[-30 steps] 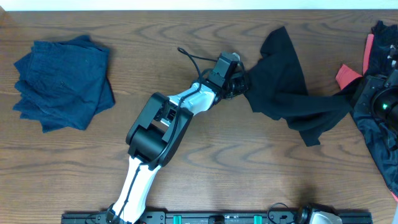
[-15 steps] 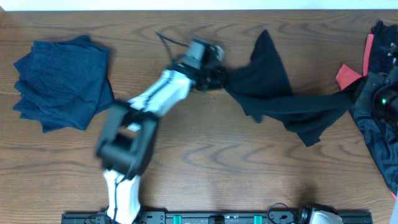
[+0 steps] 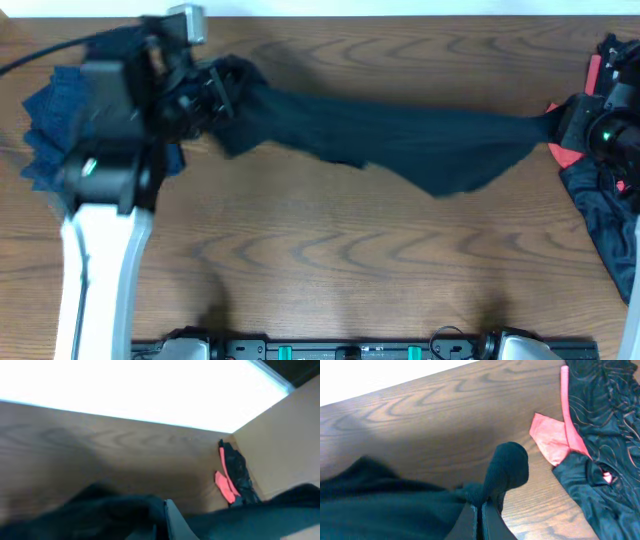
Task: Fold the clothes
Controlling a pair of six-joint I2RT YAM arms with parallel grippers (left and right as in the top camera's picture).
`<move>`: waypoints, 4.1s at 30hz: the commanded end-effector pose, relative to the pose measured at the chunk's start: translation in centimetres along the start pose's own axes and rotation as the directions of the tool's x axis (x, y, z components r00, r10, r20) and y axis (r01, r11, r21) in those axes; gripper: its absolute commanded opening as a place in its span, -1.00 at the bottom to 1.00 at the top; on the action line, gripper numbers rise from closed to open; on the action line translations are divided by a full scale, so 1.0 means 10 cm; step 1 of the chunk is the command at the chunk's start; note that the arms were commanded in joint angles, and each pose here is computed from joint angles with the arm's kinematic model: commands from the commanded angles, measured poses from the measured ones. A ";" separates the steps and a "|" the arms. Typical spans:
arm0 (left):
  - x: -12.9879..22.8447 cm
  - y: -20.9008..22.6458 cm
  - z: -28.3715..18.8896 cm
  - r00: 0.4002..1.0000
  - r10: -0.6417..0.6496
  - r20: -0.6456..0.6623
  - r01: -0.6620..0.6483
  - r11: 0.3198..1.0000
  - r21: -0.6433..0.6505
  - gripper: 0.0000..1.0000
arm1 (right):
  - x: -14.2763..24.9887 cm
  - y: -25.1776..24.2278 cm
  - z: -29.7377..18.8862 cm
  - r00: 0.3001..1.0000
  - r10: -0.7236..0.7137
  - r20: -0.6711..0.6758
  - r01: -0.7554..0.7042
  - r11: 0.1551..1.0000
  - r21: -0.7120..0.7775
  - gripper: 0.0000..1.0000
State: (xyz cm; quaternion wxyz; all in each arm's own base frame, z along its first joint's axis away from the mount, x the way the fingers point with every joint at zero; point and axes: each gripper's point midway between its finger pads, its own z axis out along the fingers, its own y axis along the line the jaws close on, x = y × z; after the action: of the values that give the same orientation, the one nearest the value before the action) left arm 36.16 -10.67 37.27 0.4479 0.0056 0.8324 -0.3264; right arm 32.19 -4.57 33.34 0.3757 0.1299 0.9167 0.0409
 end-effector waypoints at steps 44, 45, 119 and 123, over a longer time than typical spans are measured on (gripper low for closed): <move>-1.79 0.20 0.25 0.921 0.185 0.344 -0.223 0.972 0.074 -0.88 | -1.73 0.41 0.74 0.865 0.119 0.487 0.001 0.971 -0.238 -0.98; -1.76 0.12 0.18 0.931 0.177 0.320 -0.219 0.971 0.099 -0.88 | -1.71 0.39 0.68 0.868 0.116 0.484 -0.005 0.974 -0.226 -0.98; 2.27 1.62 0.68 0.795 -0.428 -0.429 0.351 0.902 -0.251 -0.88 | 1.46 -0.39 1.99 0.859 0.103 -0.502 -0.086 0.995 0.058 -0.98; 2.18 1.72 0.81 0.833 -0.392 -0.391 0.320 0.917 -0.238 -0.88 | 1.38 -0.39 2.04 0.878 0.097 -0.468 -0.083 0.995 0.051 -0.97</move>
State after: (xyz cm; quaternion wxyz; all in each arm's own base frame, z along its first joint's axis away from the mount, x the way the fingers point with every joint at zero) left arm 33.59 -8.18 9.06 0.1744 -0.1103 0.9185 -0.3372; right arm 35.87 -4.73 8.42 0.1275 0.1564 0.9764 0.0764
